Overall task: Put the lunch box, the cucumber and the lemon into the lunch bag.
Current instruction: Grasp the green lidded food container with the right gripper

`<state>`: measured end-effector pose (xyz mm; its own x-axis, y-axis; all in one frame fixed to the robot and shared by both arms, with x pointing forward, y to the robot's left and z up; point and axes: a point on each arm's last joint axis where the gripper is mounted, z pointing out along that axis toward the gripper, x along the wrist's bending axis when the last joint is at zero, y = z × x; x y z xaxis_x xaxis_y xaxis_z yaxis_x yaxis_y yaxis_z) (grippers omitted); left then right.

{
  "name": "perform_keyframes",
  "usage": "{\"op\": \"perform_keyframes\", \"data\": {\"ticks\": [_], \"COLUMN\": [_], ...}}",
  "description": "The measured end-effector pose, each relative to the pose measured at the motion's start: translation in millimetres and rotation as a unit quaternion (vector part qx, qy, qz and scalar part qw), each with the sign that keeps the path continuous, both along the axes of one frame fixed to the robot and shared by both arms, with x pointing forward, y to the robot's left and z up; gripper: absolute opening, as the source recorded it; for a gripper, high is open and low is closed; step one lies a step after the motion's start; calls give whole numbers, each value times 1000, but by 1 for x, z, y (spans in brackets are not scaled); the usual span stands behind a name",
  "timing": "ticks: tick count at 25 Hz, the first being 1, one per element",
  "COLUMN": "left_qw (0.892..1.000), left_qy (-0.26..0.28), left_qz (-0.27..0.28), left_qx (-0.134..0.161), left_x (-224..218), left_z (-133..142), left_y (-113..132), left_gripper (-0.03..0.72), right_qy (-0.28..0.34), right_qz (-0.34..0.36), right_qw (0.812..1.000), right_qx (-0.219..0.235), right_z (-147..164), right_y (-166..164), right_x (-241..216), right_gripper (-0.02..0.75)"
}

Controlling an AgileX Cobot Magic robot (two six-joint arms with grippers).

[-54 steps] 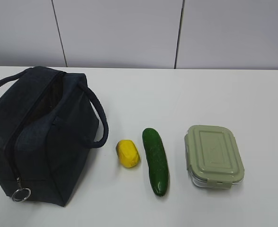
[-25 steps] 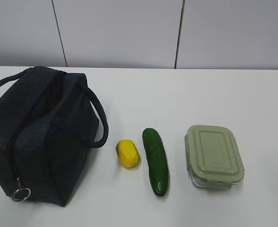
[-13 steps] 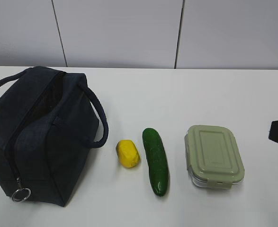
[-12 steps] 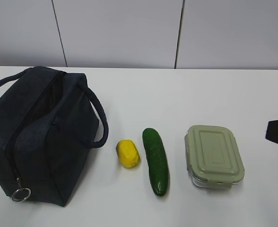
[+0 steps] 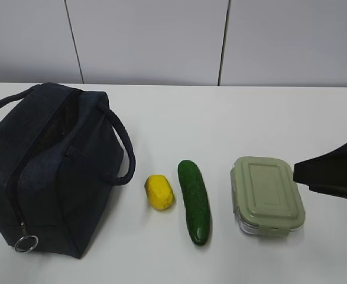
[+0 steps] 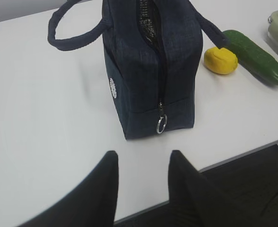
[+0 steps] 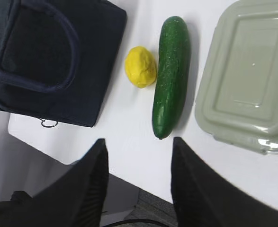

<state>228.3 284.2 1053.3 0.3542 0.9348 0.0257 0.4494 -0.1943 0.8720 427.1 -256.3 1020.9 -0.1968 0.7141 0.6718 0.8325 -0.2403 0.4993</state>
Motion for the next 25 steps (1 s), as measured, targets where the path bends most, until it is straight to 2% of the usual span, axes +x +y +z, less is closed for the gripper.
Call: {"op": "perform_keyframes", "data": {"ticks": [8,13,19,25], "left_qw": [1000,1000,1000,1000], "left_qy": [0,0,0,0], "left_qz": [0,0,0,0], "left_qx": [0,0,0,0], "left_x": [0,0,0,0], "left_z": [0,0,0,0], "left_y": [0,0,0,0], "left_gripper": [239,239,239,239], "right_qy": [46,93,135,147], "right_qz": [-25,24,48,74], "right_qw": [998,993,988,985], "right_qx": [46,64,62,55], "right_z": [-18,-39,-67,-89], "right_y": [-53,-65,-77,-84], "right_x": [34,55,81,92], "right_gripper": [329,329,335,409]}}
